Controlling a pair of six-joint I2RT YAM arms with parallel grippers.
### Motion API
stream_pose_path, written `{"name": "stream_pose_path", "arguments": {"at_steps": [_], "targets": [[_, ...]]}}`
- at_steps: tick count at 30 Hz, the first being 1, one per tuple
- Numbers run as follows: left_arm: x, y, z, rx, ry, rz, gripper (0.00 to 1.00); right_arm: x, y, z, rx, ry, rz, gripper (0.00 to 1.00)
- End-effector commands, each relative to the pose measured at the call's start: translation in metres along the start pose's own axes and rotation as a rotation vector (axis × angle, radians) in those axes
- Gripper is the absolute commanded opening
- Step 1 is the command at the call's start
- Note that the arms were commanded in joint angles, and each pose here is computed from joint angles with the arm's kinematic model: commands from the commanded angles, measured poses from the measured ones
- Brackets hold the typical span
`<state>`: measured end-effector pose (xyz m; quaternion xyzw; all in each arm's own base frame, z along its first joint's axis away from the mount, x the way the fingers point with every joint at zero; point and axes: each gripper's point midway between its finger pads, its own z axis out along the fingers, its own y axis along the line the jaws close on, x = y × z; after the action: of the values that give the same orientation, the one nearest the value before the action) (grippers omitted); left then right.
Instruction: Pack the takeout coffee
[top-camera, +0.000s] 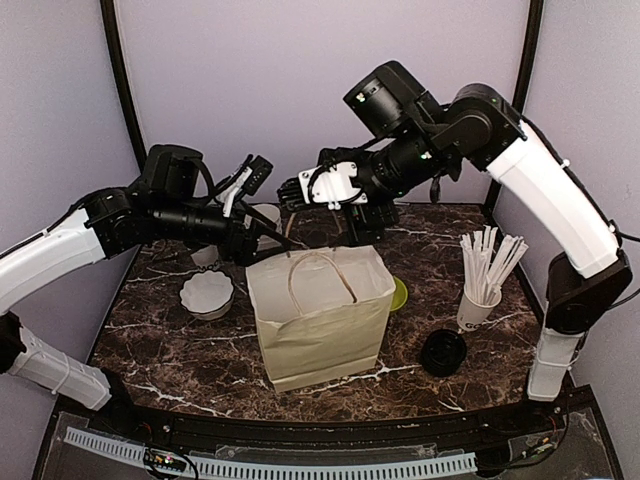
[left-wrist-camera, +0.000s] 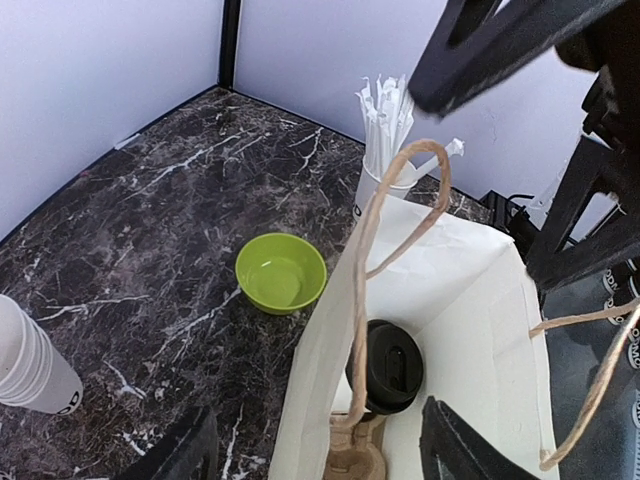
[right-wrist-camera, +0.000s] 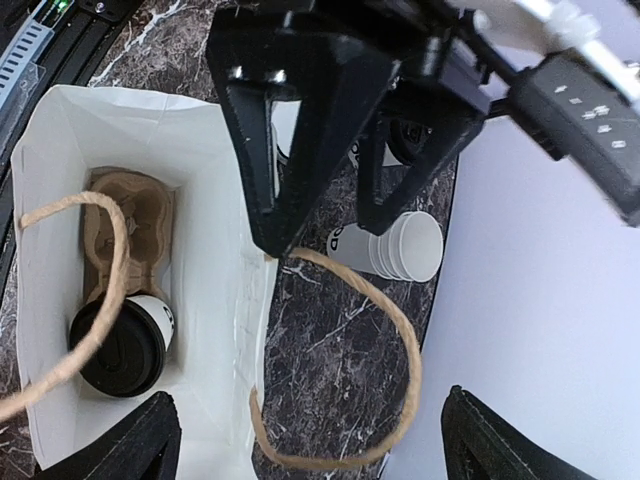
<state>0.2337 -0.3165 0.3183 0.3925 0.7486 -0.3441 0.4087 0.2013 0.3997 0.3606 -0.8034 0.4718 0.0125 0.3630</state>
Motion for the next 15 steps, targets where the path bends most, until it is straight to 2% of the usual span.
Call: {"name": "stream_pose_path", "arguments": {"at_steps": [1,4,6,8,9,10,12,15], "targets": [[-0.019,-0.013,0.010,0.086,-0.048,0.045,0.71,0.003,-0.016,-0.047,0.089,-0.058,0.034,0.92],[-0.026,-0.006,0.020,0.065,-0.047,0.049,0.65,0.021,-0.029,-0.062,0.139,-0.055,0.092,0.92],[-0.032,-0.005,0.026,0.071,-0.048,0.066,0.53,0.037,-0.040,-0.069,0.172,-0.045,0.145,0.92],[-0.040,-0.004,0.030,0.072,-0.056,0.097,0.28,0.058,-0.056,-0.074,0.213,-0.029,0.215,0.91],[-0.042,-0.004,0.031,0.071,-0.053,0.101,0.21,0.068,-0.063,-0.076,0.226,-0.029,0.250,0.91],[-0.049,-0.005,0.028,0.069,-0.067,0.117,0.08,0.080,-0.070,-0.078,0.241,-0.023,0.287,0.91],[-0.056,-0.006,0.023,0.064,-0.081,0.133,0.00,0.106,-0.079,-0.077,0.255,-0.002,0.355,0.91],[-0.063,-0.020,0.007,0.107,-0.115,0.145,0.00,0.143,-0.089,-0.073,0.282,0.032,0.450,0.90]]}}
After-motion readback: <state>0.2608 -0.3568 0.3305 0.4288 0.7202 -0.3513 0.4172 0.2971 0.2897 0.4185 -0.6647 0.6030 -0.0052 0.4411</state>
